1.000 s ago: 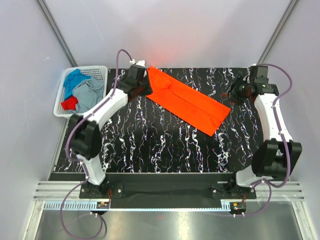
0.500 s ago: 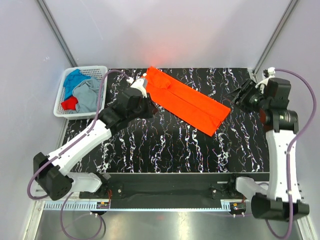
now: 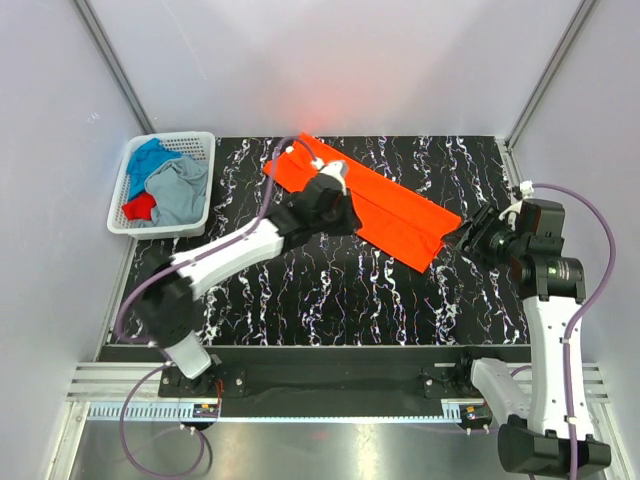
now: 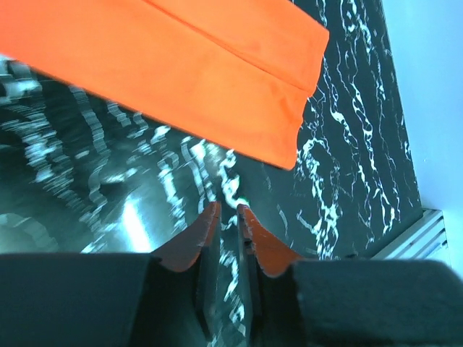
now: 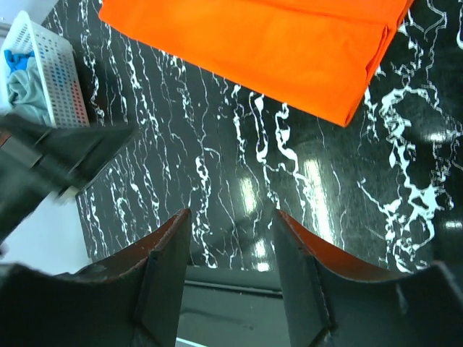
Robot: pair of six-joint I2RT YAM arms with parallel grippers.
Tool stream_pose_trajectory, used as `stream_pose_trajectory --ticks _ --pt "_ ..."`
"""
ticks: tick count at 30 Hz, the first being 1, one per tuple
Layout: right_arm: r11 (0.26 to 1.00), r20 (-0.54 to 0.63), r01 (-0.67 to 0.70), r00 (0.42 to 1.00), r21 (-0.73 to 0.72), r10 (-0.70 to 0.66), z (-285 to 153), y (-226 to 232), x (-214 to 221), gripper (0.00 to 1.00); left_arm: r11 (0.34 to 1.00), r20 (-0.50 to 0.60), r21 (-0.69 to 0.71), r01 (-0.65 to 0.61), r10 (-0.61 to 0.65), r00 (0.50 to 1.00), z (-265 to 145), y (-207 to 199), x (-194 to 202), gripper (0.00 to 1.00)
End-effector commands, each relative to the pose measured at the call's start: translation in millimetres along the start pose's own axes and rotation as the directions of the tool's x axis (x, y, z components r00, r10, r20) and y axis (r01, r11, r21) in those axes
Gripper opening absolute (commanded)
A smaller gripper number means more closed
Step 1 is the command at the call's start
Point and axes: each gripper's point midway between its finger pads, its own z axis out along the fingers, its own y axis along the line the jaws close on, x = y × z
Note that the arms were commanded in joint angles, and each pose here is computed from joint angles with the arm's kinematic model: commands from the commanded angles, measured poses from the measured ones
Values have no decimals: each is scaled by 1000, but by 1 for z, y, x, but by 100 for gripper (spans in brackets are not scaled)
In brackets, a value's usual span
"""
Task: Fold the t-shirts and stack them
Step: Fold the tshirt
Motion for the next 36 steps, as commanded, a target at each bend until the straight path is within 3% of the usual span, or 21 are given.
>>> stream_pose_trajectory --ticks 1,5,10,18,29,36 --pt "998 39 43 998 -40 -42 -15 8 1 56 987 12 156 28 -30 999 39 -49 -10 18" --pt "993 58 24 998 -119 -17 -25 25 1 56 970 -46 240 47 -37 998 89 -85 4 17" --pt "968 71 5 997 -252 13 -47 53 6 56 963 -97 263 65 -41 994 142 -93 32 17" --pt "946 134 48 991 -322 -4 -70 76 -5 56 986 -232 140 90 -56 971 191 -61 80 16" --pt "955 146 40 989 -293 4 -56 67 -9 57 998 -392 40 53 -33 919 186 -21 155 18" --pt "972 71 -33 996 -231 51 -3 52 -30 57 993 -456 -109 48 -93 885 116 35 208 18"
